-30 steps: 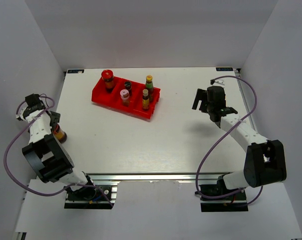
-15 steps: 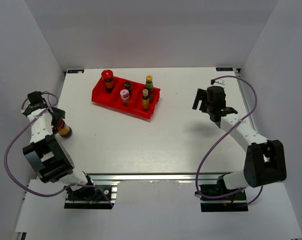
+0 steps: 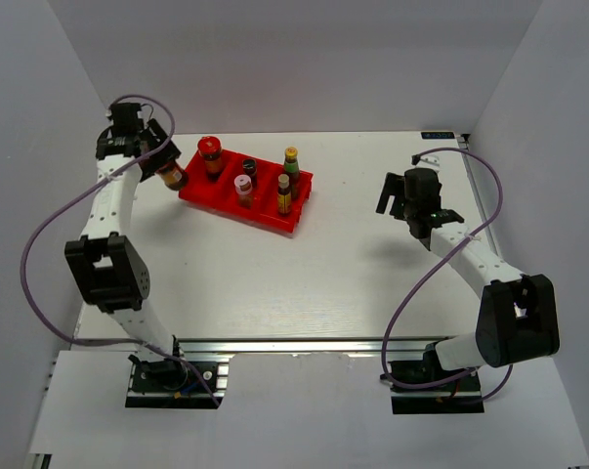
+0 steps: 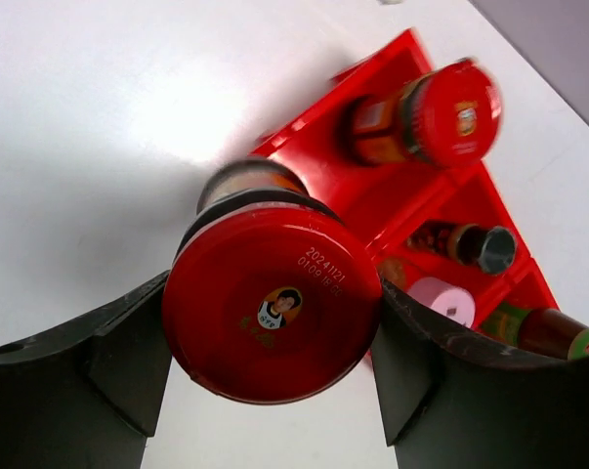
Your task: Organize the condiment bottles
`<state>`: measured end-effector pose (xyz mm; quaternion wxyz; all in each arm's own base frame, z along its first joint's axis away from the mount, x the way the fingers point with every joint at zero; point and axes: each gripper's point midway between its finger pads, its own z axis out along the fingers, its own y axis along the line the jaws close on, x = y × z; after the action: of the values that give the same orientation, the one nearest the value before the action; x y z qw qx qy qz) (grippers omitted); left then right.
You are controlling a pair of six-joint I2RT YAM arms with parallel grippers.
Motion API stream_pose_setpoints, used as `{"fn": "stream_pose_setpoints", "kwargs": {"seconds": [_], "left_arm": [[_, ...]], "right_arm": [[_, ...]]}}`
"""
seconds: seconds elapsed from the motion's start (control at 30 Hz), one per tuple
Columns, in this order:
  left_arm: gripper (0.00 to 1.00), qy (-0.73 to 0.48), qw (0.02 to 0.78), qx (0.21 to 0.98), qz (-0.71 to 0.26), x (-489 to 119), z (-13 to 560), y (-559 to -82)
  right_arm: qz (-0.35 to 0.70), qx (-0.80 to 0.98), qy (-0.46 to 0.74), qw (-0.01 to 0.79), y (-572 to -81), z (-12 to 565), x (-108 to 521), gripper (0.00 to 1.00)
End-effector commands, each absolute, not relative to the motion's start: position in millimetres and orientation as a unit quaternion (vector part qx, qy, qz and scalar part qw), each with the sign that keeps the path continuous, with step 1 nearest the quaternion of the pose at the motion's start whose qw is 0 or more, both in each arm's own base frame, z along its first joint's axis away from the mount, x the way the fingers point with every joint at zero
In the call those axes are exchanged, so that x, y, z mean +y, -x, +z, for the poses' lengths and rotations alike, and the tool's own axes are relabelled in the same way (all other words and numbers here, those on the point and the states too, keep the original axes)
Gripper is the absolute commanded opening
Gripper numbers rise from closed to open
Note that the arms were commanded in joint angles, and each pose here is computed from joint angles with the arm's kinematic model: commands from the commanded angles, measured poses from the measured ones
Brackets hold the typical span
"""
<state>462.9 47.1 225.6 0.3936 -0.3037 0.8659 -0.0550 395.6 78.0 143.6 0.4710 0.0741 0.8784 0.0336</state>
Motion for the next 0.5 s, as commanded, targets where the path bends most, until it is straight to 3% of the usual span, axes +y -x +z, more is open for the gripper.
{"fn": "stream_pose_setpoints", "kwargs": {"seconds": [0.0,0.27,0.47], "left_arm": [[0.17,0.207,0.455,0.863,-0.071,24,271,-505],[0.17,0.145,0.434,0.884,-0.097,3,258,-551],[0.20,0.136,0.433,0.886,-0.095,2,252,-556]], "right_arm": [[0.019,0.867,-0.085,0.491,-397,155,69,0.89],[0.008,0.870,-0.084,0.485,-400,151,67,0.89],[0.000,0.873,-0.085,0.480,-400,148,65,0.89]]}}
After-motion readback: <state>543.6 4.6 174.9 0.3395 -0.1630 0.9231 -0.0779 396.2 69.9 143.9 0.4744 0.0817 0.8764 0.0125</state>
